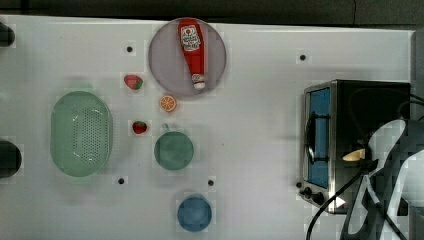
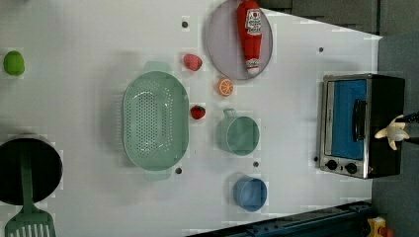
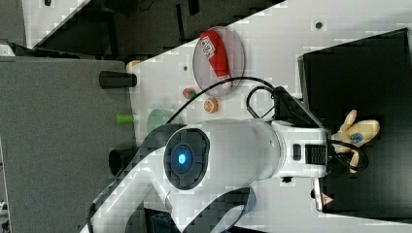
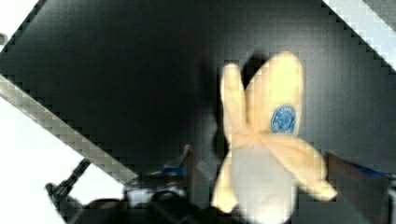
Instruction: Pick banana from table and place on oven.
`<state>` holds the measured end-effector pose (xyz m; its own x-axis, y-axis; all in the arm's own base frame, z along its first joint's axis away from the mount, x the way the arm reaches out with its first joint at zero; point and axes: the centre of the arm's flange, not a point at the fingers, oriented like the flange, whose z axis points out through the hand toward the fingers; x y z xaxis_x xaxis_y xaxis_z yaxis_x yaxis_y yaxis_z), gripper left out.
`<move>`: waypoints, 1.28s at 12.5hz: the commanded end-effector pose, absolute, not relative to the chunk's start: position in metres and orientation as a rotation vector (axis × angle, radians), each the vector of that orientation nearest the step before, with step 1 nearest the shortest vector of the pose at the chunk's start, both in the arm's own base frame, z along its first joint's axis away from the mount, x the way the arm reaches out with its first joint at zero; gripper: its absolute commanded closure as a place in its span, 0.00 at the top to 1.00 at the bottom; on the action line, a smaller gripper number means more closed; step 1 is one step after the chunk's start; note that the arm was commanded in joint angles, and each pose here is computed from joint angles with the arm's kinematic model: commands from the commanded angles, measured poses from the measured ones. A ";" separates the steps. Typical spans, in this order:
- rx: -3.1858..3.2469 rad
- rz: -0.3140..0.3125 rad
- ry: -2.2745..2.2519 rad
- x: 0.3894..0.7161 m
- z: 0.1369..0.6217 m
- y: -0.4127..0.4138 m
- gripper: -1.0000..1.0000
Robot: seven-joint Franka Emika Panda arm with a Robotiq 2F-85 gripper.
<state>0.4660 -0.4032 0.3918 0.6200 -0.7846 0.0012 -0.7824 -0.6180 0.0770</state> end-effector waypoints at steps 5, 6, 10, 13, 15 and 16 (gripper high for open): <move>2.995 0.013 -1.056 0.497 0.529 -0.288 1.00; 3.006 -0.034 -1.093 0.500 0.539 -0.256 1.00; 2.887 -0.079 -1.433 0.504 0.562 -0.140 1.00; 2.738 -0.061 -1.655 0.504 0.568 -0.068 1.00; 2.714 -0.054 -1.677 0.501 0.573 -0.044 1.00; 2.715 -0.038 -1.656 0.500 0.575 -0.040 1.00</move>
<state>0.4933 -0.0044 0.6017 0.6404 -0.7680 0.0062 -0.7661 -0.6394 -0.0647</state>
